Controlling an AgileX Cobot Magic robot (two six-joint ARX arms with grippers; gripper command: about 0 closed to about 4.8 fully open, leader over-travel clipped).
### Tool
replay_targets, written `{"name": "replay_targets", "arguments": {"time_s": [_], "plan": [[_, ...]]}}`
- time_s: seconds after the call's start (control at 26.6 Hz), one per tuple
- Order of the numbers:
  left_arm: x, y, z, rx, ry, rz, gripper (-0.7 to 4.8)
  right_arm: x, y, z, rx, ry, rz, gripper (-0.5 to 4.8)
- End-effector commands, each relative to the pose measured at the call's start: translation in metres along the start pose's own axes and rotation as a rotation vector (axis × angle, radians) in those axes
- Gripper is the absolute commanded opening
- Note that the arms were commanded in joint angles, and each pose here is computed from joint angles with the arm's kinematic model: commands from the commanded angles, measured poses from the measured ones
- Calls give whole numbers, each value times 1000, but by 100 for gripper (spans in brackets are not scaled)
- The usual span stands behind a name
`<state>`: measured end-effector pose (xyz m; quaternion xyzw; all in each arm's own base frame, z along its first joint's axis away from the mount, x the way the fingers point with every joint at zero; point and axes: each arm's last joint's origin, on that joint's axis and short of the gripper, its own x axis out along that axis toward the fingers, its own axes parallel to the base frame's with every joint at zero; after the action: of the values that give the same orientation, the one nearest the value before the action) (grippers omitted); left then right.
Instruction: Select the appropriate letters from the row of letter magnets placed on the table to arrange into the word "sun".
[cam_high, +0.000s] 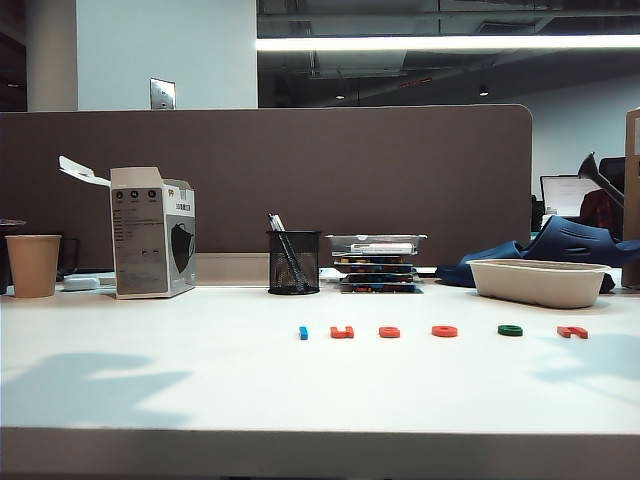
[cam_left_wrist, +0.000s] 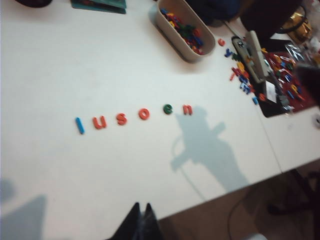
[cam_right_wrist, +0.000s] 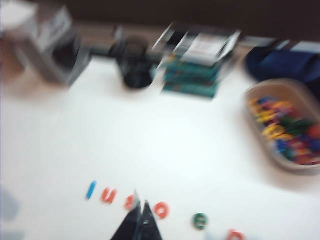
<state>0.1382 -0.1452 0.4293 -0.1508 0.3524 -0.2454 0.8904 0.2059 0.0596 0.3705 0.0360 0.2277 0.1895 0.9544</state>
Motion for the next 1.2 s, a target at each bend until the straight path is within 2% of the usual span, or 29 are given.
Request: {"name": "replay_targets", "arguments": {"time_s": [0.04,0.08,0.11,0.15,0.3,0.6,0.79,1.2], "plan": [[-2,1,3,1,-51,42,-4,52,19,5,-15,164,55,105],[-2,2,3,1,-61,56,-4,68,23,4,-8,203,35,131],[-2,2,3,1,-75,76,-4,89,27,1,-8,250,17,188],[-2,2,4,1,-81,85,-4,99,29,-1,-10,274,21,215],[-2,2,4,0,-82,86,-4,143,38,-12,26,383,24,263],[-2,2,3,0,-77,81,-4,214,45,-50,52,602,-12,266],[-2,2,3,0,-77,82,-4,233,46,-71,44,671,-25,266],[-2,2,3,1,-77,81,-4,251,58,-96,-4,734,-55,265]]}}
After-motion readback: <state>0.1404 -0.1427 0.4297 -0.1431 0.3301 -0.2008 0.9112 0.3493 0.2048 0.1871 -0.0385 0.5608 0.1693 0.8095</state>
